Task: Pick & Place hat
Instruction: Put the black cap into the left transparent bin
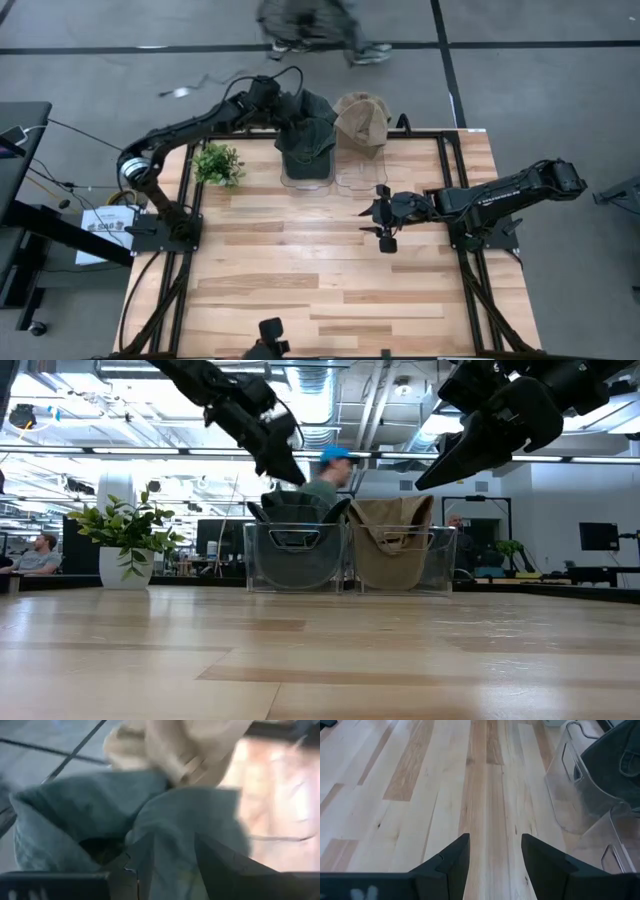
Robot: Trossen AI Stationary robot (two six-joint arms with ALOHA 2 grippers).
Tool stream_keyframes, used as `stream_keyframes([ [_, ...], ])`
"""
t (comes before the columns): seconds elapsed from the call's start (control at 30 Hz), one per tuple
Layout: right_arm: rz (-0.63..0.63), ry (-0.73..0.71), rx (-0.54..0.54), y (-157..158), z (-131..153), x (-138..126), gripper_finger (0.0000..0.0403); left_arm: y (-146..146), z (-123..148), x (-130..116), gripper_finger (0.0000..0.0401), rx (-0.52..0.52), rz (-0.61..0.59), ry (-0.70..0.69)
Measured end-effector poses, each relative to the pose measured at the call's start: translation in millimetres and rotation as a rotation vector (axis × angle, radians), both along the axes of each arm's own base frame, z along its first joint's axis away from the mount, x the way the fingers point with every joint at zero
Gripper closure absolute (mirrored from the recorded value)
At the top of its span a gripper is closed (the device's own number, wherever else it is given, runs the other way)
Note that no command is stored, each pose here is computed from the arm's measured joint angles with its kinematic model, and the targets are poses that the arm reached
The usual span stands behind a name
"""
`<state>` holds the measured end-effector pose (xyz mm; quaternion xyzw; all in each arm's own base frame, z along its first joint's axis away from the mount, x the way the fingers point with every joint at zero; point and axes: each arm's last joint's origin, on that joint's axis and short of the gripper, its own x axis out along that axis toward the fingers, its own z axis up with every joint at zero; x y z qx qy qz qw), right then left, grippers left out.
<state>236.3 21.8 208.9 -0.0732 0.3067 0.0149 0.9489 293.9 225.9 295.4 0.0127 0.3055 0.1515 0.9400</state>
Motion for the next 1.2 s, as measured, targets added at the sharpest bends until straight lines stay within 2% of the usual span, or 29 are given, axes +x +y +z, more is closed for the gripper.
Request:
stream_keyframes([
  [0.2, 0.011, 0.014, -0.016, 0, -1, -1, 0.0235, 10, -28, 13, 0.0276, 0.019, 0.015, 0.076],
  [0.43, 0.011, 0.032, -0.018, 0, -2, -2, 0.0235, 19, -38, 21, 0.028, 0.087, 0.051, 0.079],
  [0.67, 0.011, 0.044, -0.019, 0, -3, -3, 0.0236, 21, -42, 23, 0.0282, 0.105, 0.078, 0.1],
  [1.0, 0.011, 0.045, -0.019, 0, -4, -3, 0.0235, -1, -34, 39, 0.029, 0.325, 0.095, 0.183],
  [1.2, 0.011, 0.045, -0.019, 0, -4, -3, 0.0236, 0, -34, 38, 0.0293, 0.325, 0.102, 0.189],
])
